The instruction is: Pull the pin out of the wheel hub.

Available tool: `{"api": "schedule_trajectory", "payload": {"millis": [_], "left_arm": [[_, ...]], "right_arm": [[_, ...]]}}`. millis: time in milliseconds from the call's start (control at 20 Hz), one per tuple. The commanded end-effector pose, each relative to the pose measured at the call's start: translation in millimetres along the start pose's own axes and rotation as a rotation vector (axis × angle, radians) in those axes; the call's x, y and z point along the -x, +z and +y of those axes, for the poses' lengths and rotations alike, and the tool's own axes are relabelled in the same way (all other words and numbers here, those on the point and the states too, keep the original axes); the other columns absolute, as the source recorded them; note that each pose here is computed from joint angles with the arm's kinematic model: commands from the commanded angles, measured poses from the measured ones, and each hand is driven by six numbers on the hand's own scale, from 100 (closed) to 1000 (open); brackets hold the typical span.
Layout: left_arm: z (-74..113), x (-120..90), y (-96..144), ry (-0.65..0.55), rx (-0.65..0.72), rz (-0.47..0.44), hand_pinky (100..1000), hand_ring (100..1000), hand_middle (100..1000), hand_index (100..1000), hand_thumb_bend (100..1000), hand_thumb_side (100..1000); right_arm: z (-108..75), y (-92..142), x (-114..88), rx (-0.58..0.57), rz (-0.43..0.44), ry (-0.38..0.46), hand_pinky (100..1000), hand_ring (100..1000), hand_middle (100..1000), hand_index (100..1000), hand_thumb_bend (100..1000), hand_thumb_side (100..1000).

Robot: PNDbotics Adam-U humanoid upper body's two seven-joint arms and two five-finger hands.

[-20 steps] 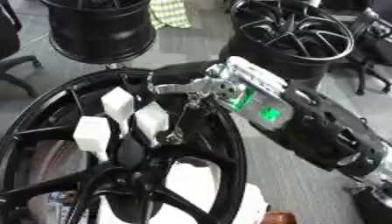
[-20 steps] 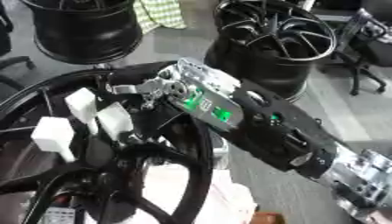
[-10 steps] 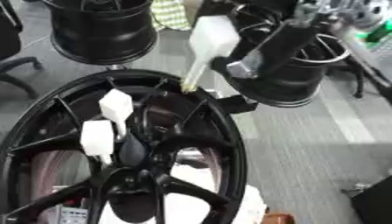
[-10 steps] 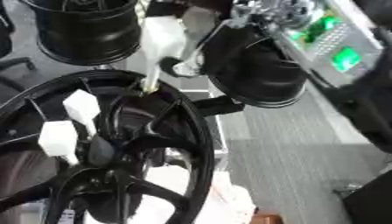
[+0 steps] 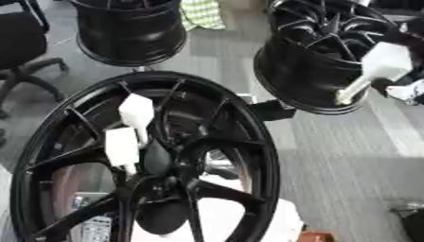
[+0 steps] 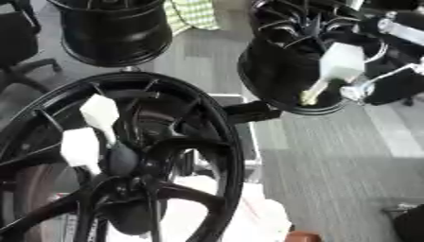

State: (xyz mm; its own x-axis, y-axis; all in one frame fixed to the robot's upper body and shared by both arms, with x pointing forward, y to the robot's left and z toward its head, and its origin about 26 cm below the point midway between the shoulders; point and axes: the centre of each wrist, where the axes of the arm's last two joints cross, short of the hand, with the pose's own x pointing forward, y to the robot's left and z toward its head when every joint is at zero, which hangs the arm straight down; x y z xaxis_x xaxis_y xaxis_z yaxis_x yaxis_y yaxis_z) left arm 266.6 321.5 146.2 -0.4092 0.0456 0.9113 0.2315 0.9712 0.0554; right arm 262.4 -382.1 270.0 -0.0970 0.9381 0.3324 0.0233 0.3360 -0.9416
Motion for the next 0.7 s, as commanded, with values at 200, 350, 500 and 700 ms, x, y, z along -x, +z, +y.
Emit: {"api": "schedule_trajectory", "payload": {"millis": [200, 350, 500, 700], "left_arm": [[5.4, -9, 0, -0.036, -0.010, -0.027, 878, 781, 828, 846, 100, 787], [6.2, -9, 0, -0.034, -0.014, -0.036, 877, 781, 828, 846, 100, 778], [6.4, -9, 1, -0.031, -0.015, -0.039, 877, 781, 828, 846, 100, 777], [6.1, -9, 1, -0.029, -0.015, -0.038, 877, 780, 828, 846, 100, 780]], "right_arm": [[29.2, 29, 50, 0.192, 0.291, -0.018, 875, 782, 506, 637, 100, 100], [49.6, 43, 79, 0.224, 0.467, 0.001, 882, 817, 598, 699, 182, 100], [63.4, 52, 96, 0.207, 0.567, -0.001, 896, 894, 769, 790, 278, 122], [70.2, 56, 106, 0.162, 0.598, -0.008, 910, 941, 837, 850, 339, 188]]}}
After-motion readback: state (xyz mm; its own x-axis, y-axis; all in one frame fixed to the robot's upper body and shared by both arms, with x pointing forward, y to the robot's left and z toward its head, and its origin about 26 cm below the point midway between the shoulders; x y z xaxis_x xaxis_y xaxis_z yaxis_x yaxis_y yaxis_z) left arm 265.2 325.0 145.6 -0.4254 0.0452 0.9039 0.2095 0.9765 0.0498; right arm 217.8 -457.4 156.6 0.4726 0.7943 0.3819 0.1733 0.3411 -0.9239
